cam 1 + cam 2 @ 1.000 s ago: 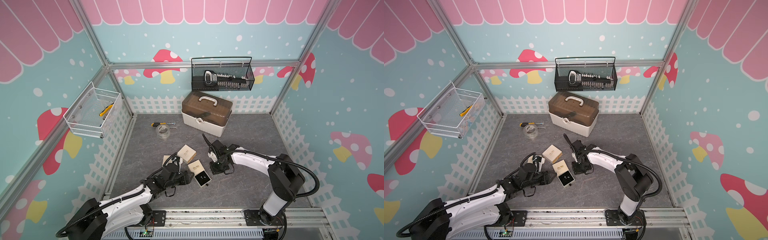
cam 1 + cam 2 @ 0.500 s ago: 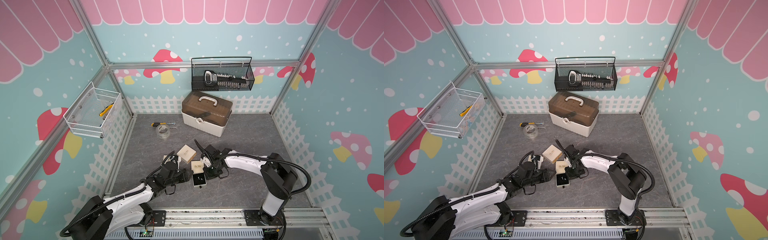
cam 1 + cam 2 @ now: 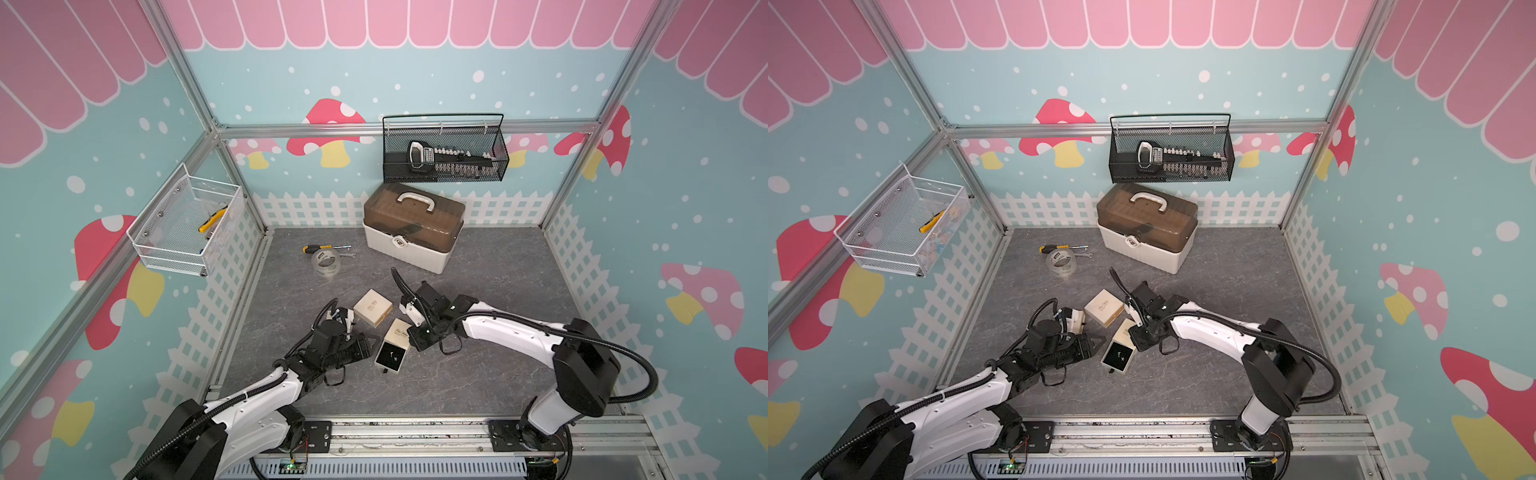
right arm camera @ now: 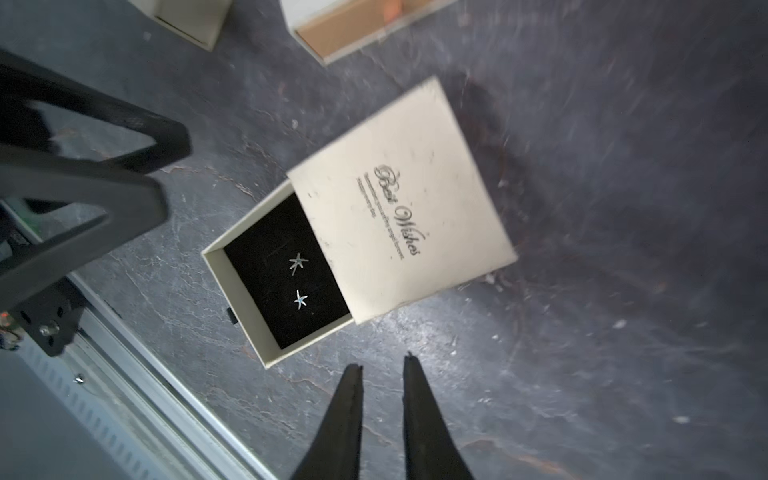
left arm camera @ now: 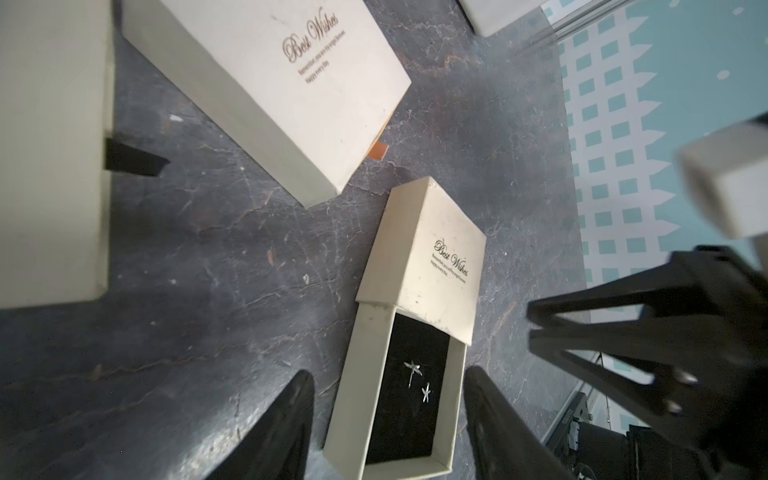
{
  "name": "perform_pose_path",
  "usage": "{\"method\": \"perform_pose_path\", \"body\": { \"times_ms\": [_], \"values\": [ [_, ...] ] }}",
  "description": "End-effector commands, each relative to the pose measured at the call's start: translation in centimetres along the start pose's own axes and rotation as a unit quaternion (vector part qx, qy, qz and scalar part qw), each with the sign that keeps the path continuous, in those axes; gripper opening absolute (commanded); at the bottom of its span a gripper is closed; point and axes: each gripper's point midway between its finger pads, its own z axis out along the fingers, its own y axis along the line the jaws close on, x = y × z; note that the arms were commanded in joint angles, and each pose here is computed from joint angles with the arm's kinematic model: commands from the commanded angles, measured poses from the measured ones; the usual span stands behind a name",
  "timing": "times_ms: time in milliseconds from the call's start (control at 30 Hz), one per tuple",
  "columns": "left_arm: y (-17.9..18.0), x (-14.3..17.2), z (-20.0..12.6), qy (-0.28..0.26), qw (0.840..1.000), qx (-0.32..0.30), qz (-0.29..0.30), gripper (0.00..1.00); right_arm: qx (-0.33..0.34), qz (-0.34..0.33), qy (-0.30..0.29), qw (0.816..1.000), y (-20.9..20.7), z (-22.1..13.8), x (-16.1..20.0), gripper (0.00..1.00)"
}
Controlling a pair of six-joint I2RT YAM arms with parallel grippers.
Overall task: Place the earrings into the drawer-style jewelry box
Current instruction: Adjust the jewelry box at the center of the board, then pick up the earring from the inner lining.
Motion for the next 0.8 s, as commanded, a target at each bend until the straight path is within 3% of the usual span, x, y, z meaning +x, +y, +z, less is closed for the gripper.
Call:
{"method": "perform_pose_path", "body": {
  "times_ms": [0, 200, 333, 500, 767],
  "values": [
    [-1.1, 0.5, -0.3, 0.012, 0.999, 0.034, 0.001, 0.59, 0.003, -0.089, -0.015, 0.996, 0.2, -0.4, -1.5, 0.22],
    [1.1, 2.2, -1.9, 0.007, 1.000, 0.009, -0.021, 0.60, -0.020, -0.200, 0.033, 0.979, 2.8, 1.6, -1.3, 0.13],
    [0.7, 2.7, -2.5, 0.007, 0.999, 0.035, -0.032, 0.61, -0.024, -0.244, 0.049, 0.968, 3.9, 2.4, -1.4, 0.14],
    [-0.2, 2.8, -2.8, -0.007, 0.996, 0.085, -0.039, 0.64, -0.026, -0.277, 0.076, 0.958, 4.9, 3.8, -0.9, 0.18],
    [-0.6, 2.9, -2.7, -0.007, 0.995, 0.096, -0.026, 0.65, -0.021, -0.288, 0.090, 0.953, 5.4, 4.9, -1.0, 0.23]
  ]
}}
